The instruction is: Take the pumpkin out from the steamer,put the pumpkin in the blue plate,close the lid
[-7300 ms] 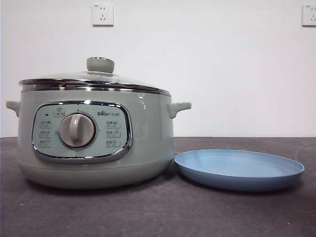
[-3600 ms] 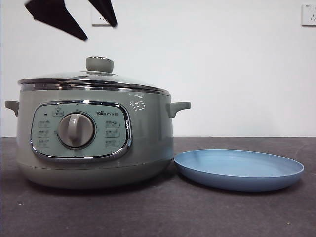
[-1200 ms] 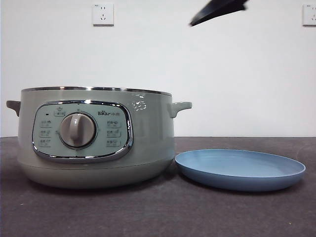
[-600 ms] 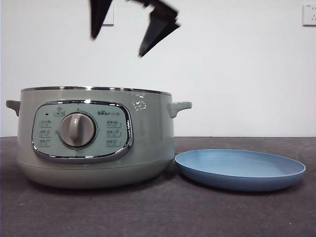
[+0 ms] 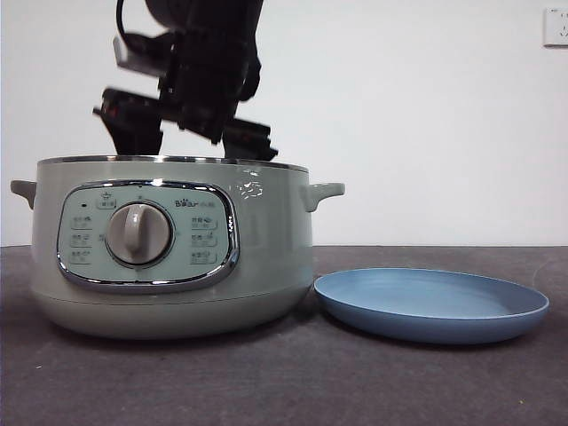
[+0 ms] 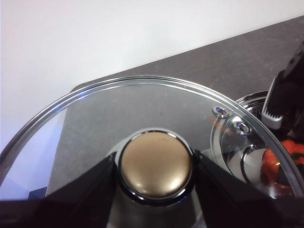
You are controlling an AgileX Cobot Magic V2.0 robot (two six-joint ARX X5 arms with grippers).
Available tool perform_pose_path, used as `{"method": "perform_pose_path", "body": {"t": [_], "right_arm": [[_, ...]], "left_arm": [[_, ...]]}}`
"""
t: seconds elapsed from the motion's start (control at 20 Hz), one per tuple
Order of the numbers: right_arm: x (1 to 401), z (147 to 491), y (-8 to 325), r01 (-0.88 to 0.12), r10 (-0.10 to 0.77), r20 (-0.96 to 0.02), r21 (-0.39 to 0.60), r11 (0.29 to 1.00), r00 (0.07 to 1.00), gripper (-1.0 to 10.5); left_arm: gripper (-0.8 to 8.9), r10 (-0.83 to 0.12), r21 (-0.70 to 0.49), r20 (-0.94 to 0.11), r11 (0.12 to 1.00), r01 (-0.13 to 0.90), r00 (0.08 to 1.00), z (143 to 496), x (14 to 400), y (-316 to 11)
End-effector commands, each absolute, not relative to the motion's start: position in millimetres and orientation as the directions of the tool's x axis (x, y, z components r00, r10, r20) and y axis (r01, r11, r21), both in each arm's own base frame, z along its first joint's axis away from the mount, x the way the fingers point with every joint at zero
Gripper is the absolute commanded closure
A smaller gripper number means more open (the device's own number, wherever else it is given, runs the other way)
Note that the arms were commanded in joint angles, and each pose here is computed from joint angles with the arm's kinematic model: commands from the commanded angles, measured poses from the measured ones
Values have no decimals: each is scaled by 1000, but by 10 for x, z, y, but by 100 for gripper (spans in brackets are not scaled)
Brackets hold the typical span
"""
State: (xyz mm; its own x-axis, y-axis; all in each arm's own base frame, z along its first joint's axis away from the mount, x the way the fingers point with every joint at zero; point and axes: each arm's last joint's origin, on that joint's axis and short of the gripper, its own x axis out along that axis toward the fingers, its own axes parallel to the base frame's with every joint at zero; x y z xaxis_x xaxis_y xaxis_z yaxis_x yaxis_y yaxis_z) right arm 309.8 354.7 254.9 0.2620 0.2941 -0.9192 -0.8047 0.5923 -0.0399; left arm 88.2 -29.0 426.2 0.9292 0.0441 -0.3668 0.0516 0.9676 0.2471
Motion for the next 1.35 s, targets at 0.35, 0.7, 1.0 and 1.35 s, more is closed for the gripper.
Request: {"method": "perform_pose_path", "body": {"t": [0.35,0.7,1.0,1.35], "right_arm": [[3132,2311,3627,-810,262,-936,-39,585,235,957],[2939,3055,3297,-791,315,-904,-40,610,289,949],[2805,3723,2418,-665,248,-922,-14,747,298,950],[2582,3755,1655,-449,58,-919,-135,883,391,950]], "left_arm": [[823,47,244,-329,969,37,943,4311,849,-271],[823,37,238,-329,970,45,944,4313,855,-277],[823,32,229,-307,973,41,951,4336,863,-281],[823,26,224,-301,974,44,953,4343,865,-284]]}}
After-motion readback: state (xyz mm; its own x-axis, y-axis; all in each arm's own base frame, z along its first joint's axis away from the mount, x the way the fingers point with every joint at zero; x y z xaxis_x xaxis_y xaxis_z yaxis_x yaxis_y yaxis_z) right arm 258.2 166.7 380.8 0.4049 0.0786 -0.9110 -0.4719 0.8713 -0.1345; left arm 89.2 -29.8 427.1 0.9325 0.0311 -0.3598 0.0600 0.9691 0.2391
